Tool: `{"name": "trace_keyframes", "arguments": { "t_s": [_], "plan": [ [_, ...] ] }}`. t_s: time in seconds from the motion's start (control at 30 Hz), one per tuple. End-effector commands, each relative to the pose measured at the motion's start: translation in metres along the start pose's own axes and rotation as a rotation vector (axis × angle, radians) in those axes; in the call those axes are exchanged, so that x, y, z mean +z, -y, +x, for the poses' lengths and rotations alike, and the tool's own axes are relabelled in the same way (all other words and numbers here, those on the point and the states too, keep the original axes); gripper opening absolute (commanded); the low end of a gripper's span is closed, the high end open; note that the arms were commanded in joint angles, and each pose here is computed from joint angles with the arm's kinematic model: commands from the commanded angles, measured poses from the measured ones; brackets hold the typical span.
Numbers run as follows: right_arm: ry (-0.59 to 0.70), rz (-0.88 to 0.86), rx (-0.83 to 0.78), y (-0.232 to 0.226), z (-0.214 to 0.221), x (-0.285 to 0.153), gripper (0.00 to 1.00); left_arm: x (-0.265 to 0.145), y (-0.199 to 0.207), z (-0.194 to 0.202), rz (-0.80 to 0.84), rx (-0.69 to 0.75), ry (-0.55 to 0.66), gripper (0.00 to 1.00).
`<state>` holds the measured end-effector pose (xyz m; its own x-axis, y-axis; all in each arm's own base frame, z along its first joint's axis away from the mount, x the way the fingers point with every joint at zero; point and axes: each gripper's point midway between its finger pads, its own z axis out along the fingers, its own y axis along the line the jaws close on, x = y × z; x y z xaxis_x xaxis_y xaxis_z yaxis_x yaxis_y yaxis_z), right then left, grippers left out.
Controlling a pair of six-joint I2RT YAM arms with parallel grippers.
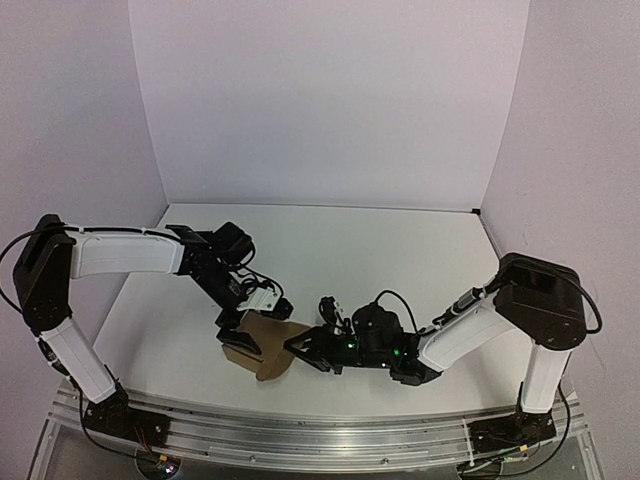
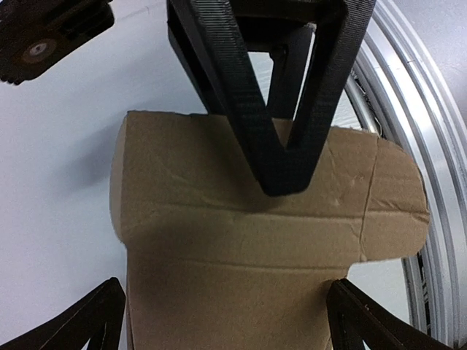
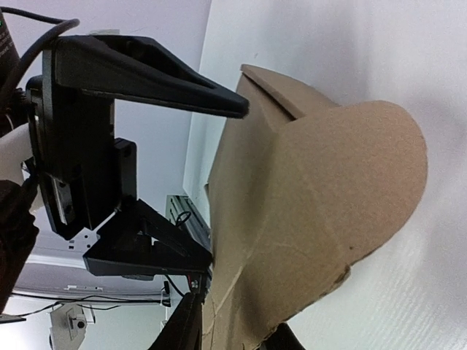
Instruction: Fold the paper box
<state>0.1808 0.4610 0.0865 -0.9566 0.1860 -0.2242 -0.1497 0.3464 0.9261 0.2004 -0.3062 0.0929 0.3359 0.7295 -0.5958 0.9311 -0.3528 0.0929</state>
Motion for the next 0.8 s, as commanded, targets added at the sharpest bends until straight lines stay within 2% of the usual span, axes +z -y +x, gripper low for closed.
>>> {"name": "trace_keyframes", "arguments": {
  "t_s": [0.0,0.27,0.37,0.6,0.77],
  "plan": [
    [-0.028,-0.091,-0.092,-0.037,-0.001,0.002,0.25,-0.019,0.015,-0.026,0.015,0.06,0.111,1.0],
    [-0.015,-0.077,-0.096,-0.032,-0.002,0.0,0.29,-0.029,0.038,-0.036,0.077,0.068,0.171,1.0],
    [-0.016,-0.073,-0.086,-0.03,-0.001,0.002,0.27,-0.033,0.05,-0.039,0.083,0.071,0.201,1.0],
    [-0.028,-0.086,-0.077,-0.035,-0.001,0.007,0.22,-0.019,0.031,-0.036,-0.186,0.084,0.167,1.0],
    [-0.037,-0.082,-0.052,-0.032,0.001,0.008,0.19,-0.018,0.022,-0.027,-0.279,0.045,0.142,1.0]
  ]
}}
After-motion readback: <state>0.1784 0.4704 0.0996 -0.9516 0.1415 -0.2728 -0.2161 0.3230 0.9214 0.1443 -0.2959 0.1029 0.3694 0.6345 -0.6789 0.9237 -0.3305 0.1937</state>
